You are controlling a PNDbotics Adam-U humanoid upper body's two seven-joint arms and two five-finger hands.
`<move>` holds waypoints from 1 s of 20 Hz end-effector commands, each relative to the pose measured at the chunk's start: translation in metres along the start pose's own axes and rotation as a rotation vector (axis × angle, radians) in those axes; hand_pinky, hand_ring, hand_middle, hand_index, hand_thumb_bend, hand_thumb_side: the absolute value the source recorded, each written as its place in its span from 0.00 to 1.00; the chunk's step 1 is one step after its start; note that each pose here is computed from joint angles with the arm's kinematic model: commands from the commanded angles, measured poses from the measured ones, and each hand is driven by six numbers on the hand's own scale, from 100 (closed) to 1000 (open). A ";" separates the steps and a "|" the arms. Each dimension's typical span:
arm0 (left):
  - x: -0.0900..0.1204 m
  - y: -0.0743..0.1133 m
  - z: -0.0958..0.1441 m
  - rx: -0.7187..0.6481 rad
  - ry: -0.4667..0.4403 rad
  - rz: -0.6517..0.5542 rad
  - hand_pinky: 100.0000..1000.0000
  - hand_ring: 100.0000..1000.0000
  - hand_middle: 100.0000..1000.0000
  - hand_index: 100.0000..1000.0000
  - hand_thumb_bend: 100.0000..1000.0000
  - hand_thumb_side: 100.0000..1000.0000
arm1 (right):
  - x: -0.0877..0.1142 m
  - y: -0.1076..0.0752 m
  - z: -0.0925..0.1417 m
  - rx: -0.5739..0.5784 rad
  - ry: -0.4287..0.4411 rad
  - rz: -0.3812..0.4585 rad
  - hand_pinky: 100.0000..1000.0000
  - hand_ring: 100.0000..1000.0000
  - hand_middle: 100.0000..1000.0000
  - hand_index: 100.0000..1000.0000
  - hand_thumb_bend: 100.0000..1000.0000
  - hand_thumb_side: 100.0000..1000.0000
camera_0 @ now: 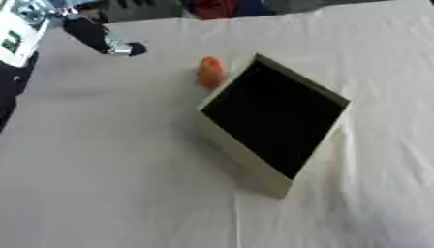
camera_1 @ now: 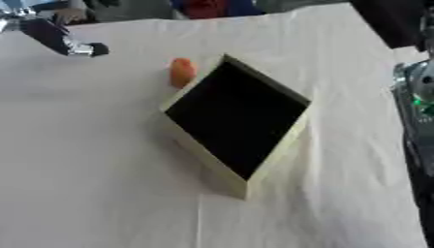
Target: Pick up objects on the table and place them in the box.
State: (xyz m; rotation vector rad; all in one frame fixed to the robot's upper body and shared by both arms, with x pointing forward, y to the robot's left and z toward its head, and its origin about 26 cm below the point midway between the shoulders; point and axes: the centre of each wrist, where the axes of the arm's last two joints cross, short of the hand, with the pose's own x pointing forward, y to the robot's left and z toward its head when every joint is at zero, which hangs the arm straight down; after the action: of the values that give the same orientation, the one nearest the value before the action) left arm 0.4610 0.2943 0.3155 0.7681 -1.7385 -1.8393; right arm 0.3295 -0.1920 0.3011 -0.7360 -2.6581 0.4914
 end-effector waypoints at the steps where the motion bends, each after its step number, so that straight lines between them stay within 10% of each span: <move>1: 0.000 0.014 0.000 0.015 -0.033 -0.045 0.76 0.86 0.86 0.90 0.20 0.22 | 0.005 -0.005 -0.005 -0.014 -0.026 0.005 0.71 0.81 0.60 0.71 0.00 0.67; 20: 0.006 -0.007 -0.035 -0.024 -0.137 -0.017 0.75 0.83 0.84 0.90 0.32 0.40 | 0.013 -0.003 -0.009 -0.022 -0.052 -0.022 0.71 0.81 0.59 0.71 0.00 0.67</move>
State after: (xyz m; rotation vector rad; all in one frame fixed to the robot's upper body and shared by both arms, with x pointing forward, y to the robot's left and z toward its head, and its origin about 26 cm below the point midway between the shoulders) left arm 0.4823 0.2636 0.2923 0.6526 -1.8124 -1.8719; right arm 0.3280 -0.1865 0.3034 -0.7109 -2.6748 0.4830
